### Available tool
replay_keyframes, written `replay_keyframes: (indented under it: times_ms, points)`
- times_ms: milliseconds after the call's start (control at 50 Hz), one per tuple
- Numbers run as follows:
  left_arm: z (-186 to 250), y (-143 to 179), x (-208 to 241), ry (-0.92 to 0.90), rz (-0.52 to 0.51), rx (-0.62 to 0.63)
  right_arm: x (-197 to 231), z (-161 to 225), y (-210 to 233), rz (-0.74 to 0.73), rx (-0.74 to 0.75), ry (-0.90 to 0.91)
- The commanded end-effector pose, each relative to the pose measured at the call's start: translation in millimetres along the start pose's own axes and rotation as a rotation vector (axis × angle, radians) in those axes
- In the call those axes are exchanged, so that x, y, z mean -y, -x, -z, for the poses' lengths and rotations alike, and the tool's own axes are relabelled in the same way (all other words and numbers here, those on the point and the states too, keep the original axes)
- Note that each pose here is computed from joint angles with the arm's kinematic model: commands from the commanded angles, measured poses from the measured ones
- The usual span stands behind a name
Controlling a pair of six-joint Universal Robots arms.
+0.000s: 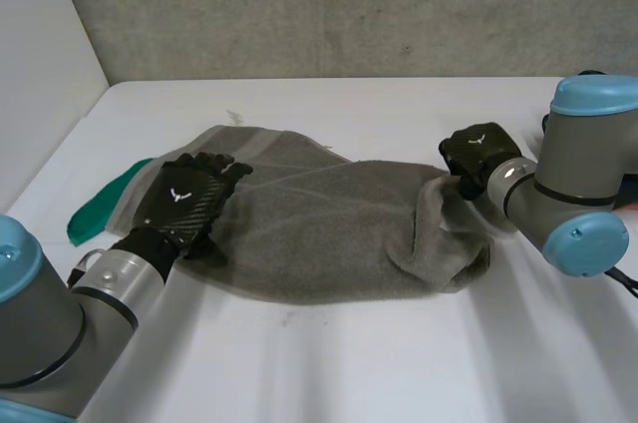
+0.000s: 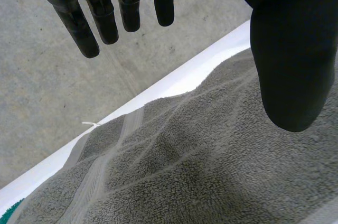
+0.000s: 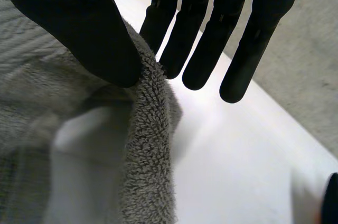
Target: Fold the laundry.
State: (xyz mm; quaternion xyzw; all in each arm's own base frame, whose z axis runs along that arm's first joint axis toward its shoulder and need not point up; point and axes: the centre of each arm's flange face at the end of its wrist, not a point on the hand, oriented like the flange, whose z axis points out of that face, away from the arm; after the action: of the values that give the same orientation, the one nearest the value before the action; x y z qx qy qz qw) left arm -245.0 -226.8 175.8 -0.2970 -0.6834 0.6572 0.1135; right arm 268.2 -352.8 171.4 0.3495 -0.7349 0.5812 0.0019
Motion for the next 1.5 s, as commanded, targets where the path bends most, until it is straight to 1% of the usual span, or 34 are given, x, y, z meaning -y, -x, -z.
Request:
replay_keyframes:
  times_ms: [20,120,200,260,280,340,420,480,500,600,620,640,720,780,820,860,920,1000,1100,1200,1500]
  points:
    - [8.5,3.2,9.3,0.052,0.015,0.000,10.9,-16.1,-16.0,0.045,-0.099,-0.111]
    - [11.8,2.8,9.4,0.067,0.015,-0.003,23.8,-44.2,-15.5,0.080,-0.128,-0.331]
    - [11.2,4.2,7.9,0.069,0.015,0.008,18.8,-66.1,-11.8,0.100,-0.152,-0.407]
    - [10.7,6.3,7.1,0.072,0.014,0.020,9.3,-72.3,-10.2,0.119,-0.155,-0.363]
    - [10.5,9.0,7.8,0.070,0.014,0.033,4.7,-72.1,-9.0,0.136,-0.155,-0.317]
    - [9.8,13.5,7.4,0.075,0.015,0.050,3.2,-65.3,-10.9,0.145,-0.145,-0.253]
    - [7.9,25.3,8.8,0.073,0.016,0.087,4.4,-40.8,-11.8,0.111,-0.090,-0.150]
    - [5.1,39.9,12.2,0.064,0.012,0.129,12.2,-11.7,-20.0,0.081,-0.069,-0.093]
    - [3.2,48.6,13.5,0.060,0.013,0.152,19.2,5.9,-24.8,0.074,-0.063,-0.079]
    - [-1.7,75.5,11.7,0.095,0.016,0.207,24.4,53.6,-29.0,0.059,-0.011,-0.029]
    - [-2.6,81.0,10.9,0.107,0.012,0.215,22.0,59.7,-29.1,0.054,0.003,-0.013]
    - [-4.0,90.3,8.0,0.139,0.011,0.222,13.8,69.3,-23.2,0.043,0.051,0.029]
    - [-10.7,112.0,-8.7,0.244,-0.001,0.214,-5.2,90.3,-6.5,0.018,0.164,0.135]
    - [-14.7,122.1,-24.6,0.333,-0.016,0.182,-19.3,101.5,7.1,0.018,0.238,0.201]
    - [-16.7,125.7,-31.1,0.368,-0.030,0.164,-25.0,104.5,11.5,0.023,0.256,0.219]
    - [-19.7,129.4,-39.0,0.401,-0.054,0.137,-30.0,105.0,17.2,0.029,0.267,0.218]
    - [-23.5,133.0,-45.1,0.411,-0.076,0.130,-35.0,101.7,24.1,0.029,0.272,0.201]
    - [-28.8,137.1,-48.3,0.400,-0.081,0.141,-41.1,91.3,30.9,0.024,0.253,0.156]
    - [-36.7,138.6,-48.3,0.343,-0.094,0.169,-47.0,75.8,38.6,0.035,0.220,0.095]
    - [-44.6,140.6,-48.6,0.294,-0.128,0.192,-52.4,65.3,40.5,0.049,0.187,0.067]
    - [-57.6,144.6,-64.2,0.313,-0.159,0.188,-59.4,35.7,36.4,0.128,0.110,-0.022]
